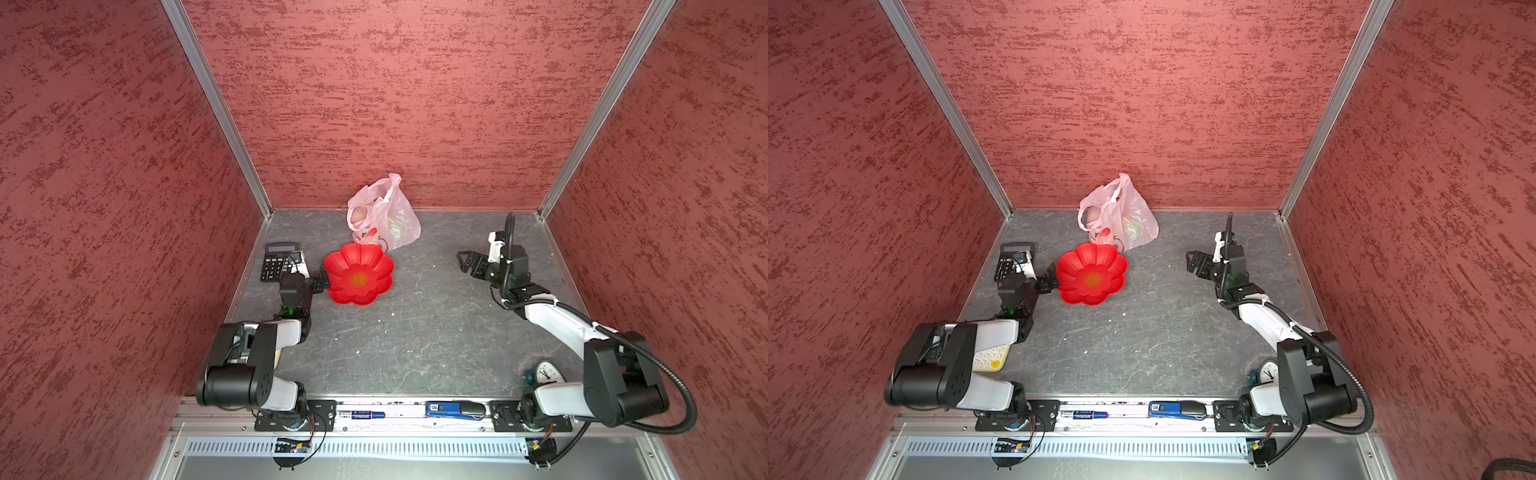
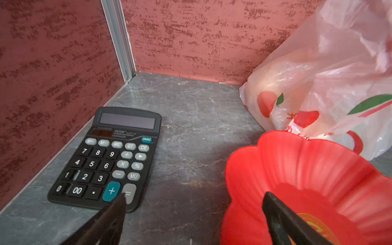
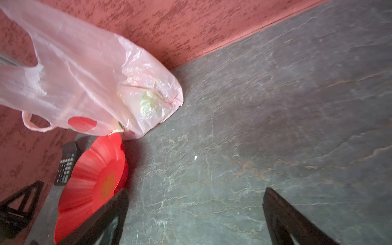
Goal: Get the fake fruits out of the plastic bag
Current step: 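Reach both grippers toward the red flower-shaped plate beside the pink bag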
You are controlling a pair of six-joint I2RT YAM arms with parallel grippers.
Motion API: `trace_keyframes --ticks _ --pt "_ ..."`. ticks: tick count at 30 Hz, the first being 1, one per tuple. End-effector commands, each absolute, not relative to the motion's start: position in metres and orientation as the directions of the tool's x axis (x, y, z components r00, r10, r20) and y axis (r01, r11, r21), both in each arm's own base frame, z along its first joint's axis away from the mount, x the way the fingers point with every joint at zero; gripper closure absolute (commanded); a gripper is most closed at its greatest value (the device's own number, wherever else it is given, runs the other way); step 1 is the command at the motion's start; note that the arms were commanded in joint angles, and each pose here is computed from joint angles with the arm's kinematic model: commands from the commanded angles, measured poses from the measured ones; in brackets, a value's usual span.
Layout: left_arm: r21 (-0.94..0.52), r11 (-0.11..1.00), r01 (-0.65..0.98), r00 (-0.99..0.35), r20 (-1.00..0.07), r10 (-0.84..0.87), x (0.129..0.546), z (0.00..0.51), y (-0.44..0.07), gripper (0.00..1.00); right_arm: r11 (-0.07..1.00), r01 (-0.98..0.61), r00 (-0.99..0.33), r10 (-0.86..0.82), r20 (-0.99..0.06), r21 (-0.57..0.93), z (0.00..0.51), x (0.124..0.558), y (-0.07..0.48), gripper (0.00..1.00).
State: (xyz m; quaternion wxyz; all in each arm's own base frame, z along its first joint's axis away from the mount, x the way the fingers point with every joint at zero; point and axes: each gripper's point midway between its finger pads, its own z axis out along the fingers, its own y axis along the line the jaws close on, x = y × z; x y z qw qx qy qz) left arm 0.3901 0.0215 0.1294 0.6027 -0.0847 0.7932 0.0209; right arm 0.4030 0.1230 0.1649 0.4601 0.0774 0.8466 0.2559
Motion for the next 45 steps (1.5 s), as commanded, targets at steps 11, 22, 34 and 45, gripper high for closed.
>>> trace_keyframes --ticks 11,22,34,45 --pt "-0.503 0.828 -0.246 -0.264 -0.788 -0.557 0.362 0.209 0.034 0.00 0.860 -0.199 -0.615 0.263 -0.743 0.470 0.172 0.417 0.206 0.01" --pt "-0.452 0.889 -0.071 -0.447 -0.782 -0.433 0.361 0.247 -0.058 0.00 0.810 -0.247 -0.727 0.208 -0.654 0.533 0.136 0.416 0.283 0.19" --pt "-0.545 0.835 -0.071 -0.454 -0.728 -0.514 0.355 0.184 -0.114 0.01 0.733 -0.303 -0.775 0.183 -0.604 0.609 0.119 0.405 0.338 0.24" --pt "-0.428 0.903 0.020 -0.522 -0.775 -0.356 0.348 0.213 -0.133 0.00 0.740 -0.286 -0.808 0.155 -0.569 0.608 0.102 0.412 0.355 0.40"
